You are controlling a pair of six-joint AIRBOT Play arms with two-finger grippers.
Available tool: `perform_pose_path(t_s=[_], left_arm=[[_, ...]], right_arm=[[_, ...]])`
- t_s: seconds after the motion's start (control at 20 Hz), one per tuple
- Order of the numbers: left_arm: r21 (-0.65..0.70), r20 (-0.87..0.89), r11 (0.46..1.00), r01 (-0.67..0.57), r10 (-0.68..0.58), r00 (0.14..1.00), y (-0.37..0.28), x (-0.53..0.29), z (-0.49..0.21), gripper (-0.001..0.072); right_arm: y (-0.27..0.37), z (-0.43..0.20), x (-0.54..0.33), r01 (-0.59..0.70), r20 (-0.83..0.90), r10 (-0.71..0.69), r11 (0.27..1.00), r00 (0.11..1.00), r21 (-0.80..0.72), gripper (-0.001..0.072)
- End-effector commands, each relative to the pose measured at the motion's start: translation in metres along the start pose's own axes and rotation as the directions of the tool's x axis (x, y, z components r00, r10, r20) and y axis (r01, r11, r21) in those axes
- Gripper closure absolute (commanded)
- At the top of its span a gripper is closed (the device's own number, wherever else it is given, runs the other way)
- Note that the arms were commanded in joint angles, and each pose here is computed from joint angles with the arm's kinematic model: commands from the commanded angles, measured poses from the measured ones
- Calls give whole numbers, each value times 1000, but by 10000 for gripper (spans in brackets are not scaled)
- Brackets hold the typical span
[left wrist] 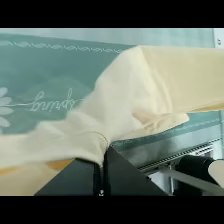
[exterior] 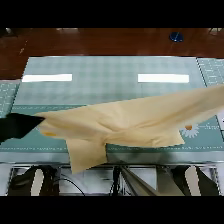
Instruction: Fold the shirts.
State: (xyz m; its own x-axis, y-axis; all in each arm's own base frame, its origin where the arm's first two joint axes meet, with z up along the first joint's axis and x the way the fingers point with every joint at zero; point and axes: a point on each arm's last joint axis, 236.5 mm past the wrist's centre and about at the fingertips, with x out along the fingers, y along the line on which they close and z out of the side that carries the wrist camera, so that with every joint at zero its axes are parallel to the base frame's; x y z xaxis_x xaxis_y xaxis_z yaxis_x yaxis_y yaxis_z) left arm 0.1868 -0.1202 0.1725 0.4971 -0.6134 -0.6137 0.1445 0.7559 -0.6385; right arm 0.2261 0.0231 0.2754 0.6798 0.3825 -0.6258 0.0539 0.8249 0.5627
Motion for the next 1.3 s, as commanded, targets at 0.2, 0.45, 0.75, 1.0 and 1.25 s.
perform_pose_path(t_s=[0.2,0.45,0.75,1.0,1.25], left_arm=[[-32,-9,999,4,-4,1000,83,111,15,688],[31,-91,998,-51,53,994,127,157,45,687],[91,-5,992,-85,86,996,144,179,130,687],[72,-62,993,-95,100,993,165,205,124,686],[24,-136,995,-92,94,986,180,226,105,682]], right_arm=[[-134,-60,97,303,-410,-291,952,864,-36,689],[-155,-29,194,343,-350,-415,906,840,-248,688],[-121,71,246,227,57,-222,969,973,-99,688],[-140,59,273,237,-5,-239,963,971,-129,688],[-150,47,283,237,-61,-249,958,966,-159,687]])
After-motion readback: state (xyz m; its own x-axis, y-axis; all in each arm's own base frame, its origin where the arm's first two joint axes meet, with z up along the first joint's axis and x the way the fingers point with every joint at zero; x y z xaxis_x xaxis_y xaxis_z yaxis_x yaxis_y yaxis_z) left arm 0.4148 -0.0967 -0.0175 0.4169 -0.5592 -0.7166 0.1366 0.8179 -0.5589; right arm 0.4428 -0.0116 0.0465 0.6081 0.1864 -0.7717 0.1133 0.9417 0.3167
